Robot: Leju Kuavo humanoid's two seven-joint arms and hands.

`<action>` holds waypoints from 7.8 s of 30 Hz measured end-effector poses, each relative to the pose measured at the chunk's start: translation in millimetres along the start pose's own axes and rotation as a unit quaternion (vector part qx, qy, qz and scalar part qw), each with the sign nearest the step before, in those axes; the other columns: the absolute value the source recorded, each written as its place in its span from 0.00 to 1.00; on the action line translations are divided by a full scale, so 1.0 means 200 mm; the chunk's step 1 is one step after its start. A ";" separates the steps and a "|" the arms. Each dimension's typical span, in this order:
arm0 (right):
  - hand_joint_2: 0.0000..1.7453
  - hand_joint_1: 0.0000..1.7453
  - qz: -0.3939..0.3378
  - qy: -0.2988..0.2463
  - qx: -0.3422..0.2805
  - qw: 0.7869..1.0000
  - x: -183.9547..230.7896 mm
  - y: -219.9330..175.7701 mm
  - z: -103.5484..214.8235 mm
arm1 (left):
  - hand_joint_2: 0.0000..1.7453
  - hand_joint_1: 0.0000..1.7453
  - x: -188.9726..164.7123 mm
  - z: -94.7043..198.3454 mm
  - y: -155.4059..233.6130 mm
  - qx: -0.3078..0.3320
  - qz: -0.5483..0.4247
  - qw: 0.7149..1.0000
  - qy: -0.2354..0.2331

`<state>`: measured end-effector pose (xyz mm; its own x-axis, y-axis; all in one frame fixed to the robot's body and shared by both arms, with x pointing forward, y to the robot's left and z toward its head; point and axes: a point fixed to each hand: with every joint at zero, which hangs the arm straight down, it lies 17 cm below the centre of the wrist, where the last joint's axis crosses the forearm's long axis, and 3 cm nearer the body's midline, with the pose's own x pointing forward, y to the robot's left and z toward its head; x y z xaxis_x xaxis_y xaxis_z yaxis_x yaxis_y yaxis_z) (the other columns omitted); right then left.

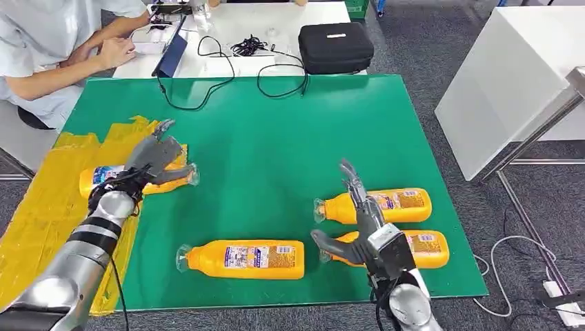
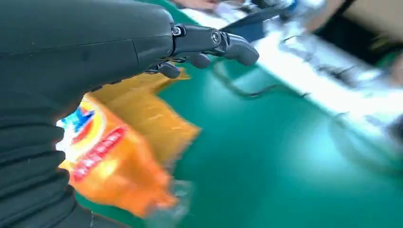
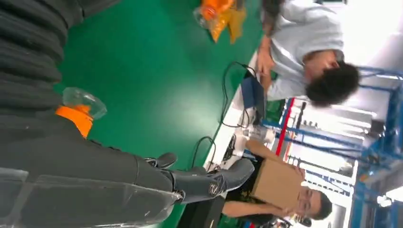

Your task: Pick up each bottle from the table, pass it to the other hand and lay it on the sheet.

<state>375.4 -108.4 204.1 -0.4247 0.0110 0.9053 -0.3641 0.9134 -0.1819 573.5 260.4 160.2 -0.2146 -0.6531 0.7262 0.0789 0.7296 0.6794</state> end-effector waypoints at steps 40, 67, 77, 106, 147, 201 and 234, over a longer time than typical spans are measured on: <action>1.00 0.00 0.307 0.099 0.206 0.924 -0.44 0.69 -0.24 | 1.00 0.00 0.65 0.27 -0.08 -0.017 0.269 0.950 -0.155; 1.00 0.00 0.239 0.112 0.338 0.903 -0.51 1.12 0.00 | 1.00 0.00 0.55 0.23 -0.17 -0.016 0.299 0.945 -0.128; 1.00 0.00 0.330 0.128 0.309 0.883 -0.64 1.00 0.05 | 1.00 0.00 0.49 0.25 -0.17 -0.006 0.302 0.946 -0.114; 1.00 0.00 0.453 0.129 0.305 0.828 -0.78 0.83 0.20 | 1.00 0.00 0.32 0.36 -0.18 0.014 0.308 0.948 -0.076; 1.00 1.00 0.503 0.164 0.264 0.806 -0.85 0.63 0.19 | 1.00 0.00 0.30 0.43 -0.20 0.015 0.308 0.949 -0.065; 1.00 1.00 0.115 -0.079 -0.230 0.963 0.10 -0.17 -0.28 | 1.00 0.00 0.68 0.35 -0.20 0.037 0.351 0.926 -0.134; 1.00 1.00 0.158 -0.126 -0.221 0.954 0.20 -0.17 -0.29 | 1.00 0.00 1.15 0.48 -0.45 -0.194 0.431 0.853 -0.220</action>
<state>418.4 -116.4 269.0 -0.6610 0.2668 0.7014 0.1763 0.9637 -0.2004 422.5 63.5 255.8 -0.2521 0.2945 0.9218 0.6904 0.7222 -0.0419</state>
